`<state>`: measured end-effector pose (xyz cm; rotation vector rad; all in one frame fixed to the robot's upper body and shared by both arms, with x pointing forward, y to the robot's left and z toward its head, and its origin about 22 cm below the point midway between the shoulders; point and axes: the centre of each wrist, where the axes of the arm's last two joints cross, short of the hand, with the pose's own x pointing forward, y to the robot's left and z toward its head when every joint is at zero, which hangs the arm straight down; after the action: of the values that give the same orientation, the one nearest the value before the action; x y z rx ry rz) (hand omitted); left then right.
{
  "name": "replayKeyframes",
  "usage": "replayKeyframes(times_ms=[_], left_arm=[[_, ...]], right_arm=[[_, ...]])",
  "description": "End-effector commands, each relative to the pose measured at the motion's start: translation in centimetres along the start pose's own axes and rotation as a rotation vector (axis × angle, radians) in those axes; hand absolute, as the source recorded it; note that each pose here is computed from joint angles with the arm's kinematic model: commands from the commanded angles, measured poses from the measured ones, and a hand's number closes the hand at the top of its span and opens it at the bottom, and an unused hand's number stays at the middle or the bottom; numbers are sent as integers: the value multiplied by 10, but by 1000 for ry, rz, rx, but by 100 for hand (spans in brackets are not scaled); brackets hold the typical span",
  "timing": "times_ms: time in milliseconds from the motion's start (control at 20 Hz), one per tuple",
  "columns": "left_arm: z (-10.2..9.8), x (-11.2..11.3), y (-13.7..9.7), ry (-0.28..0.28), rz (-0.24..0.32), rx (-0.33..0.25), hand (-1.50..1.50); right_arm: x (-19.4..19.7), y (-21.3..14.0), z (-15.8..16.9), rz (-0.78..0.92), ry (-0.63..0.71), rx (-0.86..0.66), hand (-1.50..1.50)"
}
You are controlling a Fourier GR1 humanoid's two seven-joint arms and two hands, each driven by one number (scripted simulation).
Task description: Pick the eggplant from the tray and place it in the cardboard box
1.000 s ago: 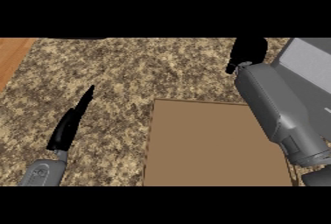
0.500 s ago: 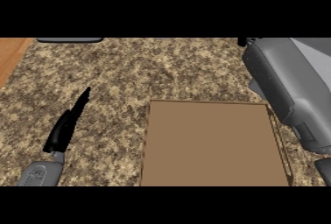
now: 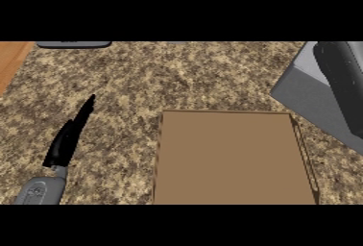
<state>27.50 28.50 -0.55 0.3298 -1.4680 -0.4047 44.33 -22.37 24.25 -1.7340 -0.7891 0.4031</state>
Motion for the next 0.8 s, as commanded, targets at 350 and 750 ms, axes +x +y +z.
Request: replayKeyframes(times_ms=[350, 750], left_arm=[[3, 0, -7, 2, 0, -1, 0], [4, -1, 1, -17, -14, 3, 0]], right_arm=[[-90, 14, -52, 64, 181, 77, 150], [-156, 67, -77, -87, 321, 403, -150]])
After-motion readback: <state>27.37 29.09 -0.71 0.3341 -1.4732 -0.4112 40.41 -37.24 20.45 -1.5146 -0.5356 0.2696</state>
